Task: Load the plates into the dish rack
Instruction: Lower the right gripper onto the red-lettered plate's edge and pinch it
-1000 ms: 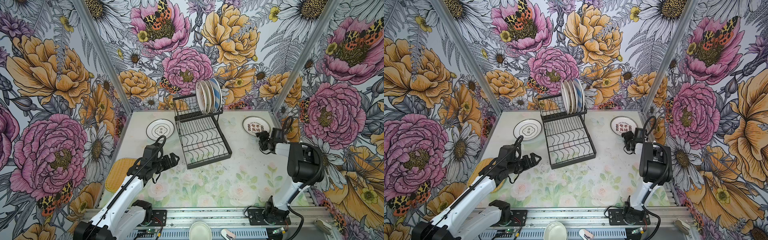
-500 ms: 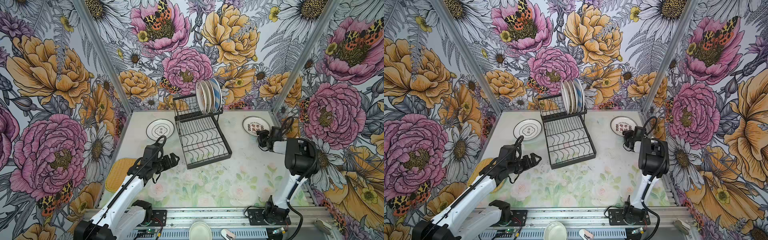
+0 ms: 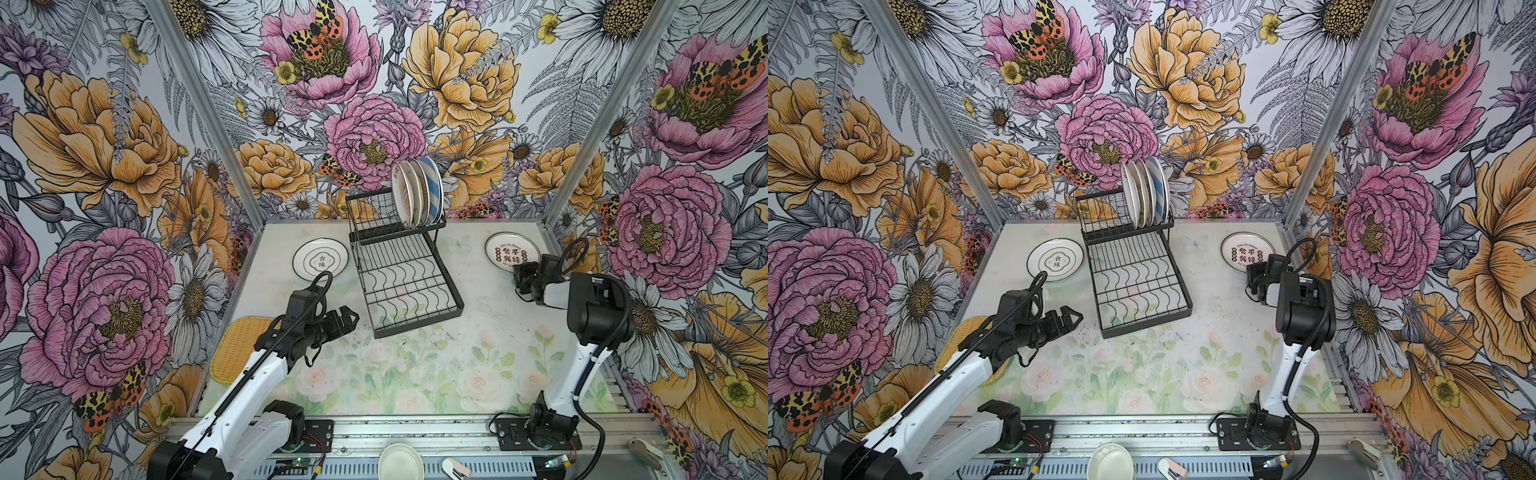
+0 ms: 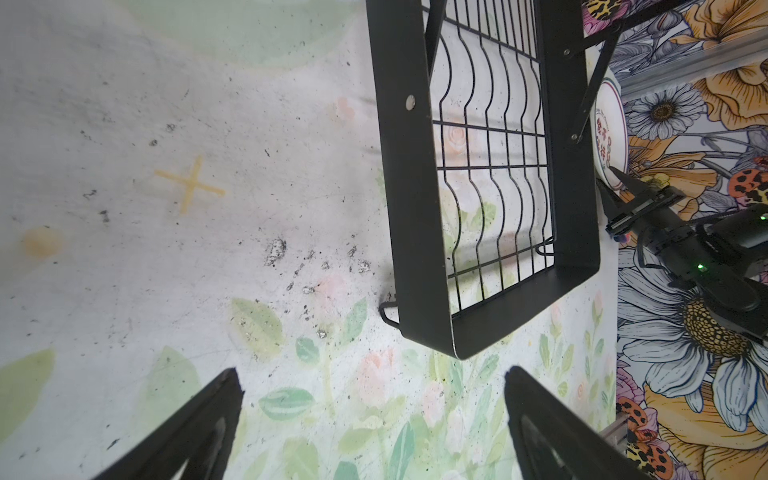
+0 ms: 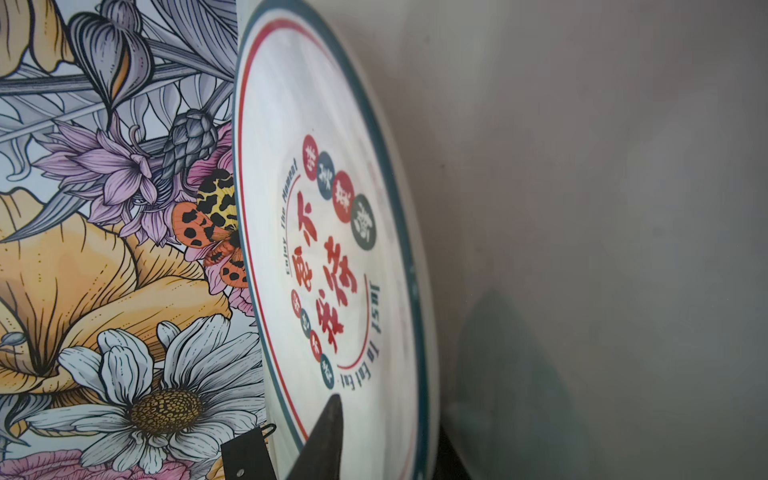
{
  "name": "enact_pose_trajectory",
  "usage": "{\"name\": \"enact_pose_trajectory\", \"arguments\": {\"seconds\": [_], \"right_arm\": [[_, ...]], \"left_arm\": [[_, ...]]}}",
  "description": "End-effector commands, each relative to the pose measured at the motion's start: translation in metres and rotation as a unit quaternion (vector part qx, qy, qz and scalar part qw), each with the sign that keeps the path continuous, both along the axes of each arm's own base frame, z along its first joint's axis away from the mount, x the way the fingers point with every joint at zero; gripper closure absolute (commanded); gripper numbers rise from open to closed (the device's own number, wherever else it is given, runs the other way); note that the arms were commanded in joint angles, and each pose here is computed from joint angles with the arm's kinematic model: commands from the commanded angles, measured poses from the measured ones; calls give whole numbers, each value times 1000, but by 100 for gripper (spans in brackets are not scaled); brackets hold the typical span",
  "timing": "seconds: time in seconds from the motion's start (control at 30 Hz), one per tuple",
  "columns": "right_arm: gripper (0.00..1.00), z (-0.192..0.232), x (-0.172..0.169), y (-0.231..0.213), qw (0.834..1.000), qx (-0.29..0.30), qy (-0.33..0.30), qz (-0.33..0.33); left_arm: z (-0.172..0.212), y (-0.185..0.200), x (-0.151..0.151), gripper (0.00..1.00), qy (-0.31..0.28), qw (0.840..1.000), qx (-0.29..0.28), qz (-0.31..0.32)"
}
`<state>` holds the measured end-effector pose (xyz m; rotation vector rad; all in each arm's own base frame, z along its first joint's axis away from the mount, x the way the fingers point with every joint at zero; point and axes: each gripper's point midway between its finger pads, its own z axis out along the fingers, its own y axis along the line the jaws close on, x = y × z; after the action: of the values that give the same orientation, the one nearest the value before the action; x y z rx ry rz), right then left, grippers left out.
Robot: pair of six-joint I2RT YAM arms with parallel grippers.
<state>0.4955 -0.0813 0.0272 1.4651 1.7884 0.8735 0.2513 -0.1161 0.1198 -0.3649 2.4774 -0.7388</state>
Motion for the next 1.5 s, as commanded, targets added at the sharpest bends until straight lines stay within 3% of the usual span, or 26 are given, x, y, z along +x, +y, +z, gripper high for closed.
{"name": "enact_pose_trajectory", "arguments": {"seconds": [0.0,0.57,1.07,1.47], "right_arm": [[76,-16,-4,-8,999,3,19,-26],[100,-20,-4,-8,999,18,7,-39],[100,22,4,0,999,7,-53,-3],[100,57,-26,20,996,9,-82,33]], "left_arm": [[-4,1,1,1,-1,1000,0,5],[-1,1,0,1,-4,1000,-3,9],[5,0,1,1,-14,1000,-5,7],[8,-4,-2,1,-22,1000,-8,-4]]}}
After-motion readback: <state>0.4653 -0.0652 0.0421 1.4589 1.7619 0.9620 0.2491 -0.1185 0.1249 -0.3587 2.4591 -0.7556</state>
